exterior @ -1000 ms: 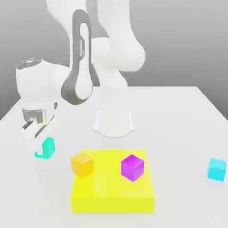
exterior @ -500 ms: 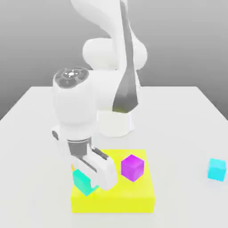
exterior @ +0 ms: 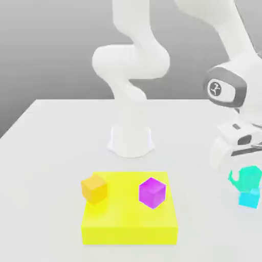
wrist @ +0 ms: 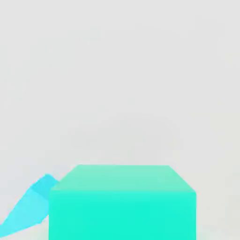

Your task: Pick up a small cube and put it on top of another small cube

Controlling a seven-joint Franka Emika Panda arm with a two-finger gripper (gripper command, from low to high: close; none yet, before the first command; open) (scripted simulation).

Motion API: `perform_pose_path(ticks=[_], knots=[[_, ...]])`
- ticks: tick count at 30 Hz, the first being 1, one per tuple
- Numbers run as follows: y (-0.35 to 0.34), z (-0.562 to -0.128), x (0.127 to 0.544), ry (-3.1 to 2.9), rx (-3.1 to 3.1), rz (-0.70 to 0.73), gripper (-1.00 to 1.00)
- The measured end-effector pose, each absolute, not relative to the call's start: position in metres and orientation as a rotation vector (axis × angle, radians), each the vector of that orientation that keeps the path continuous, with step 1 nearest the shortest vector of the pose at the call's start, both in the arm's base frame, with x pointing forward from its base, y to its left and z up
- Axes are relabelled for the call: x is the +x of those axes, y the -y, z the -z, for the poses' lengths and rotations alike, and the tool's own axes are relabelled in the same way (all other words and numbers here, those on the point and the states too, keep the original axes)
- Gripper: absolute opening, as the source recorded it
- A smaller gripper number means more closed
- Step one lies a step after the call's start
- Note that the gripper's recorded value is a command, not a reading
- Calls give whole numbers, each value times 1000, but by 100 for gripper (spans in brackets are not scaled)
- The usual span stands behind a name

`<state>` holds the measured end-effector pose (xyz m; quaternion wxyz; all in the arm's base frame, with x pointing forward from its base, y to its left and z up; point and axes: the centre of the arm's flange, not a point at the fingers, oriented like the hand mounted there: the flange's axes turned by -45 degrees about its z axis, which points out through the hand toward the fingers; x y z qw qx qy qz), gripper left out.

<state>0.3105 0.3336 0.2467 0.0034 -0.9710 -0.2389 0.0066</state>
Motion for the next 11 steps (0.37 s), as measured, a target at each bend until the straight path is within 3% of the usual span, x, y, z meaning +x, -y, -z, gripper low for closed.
perform_pose_path(ticks=[7, 8, 11], knots=[[-342, -197, 297, 805, -3034, 6, -100], [-341, -187, 296, 807, -3034, 4, 100], [-341, -187, 296, 807, -3034, 4, 100]])
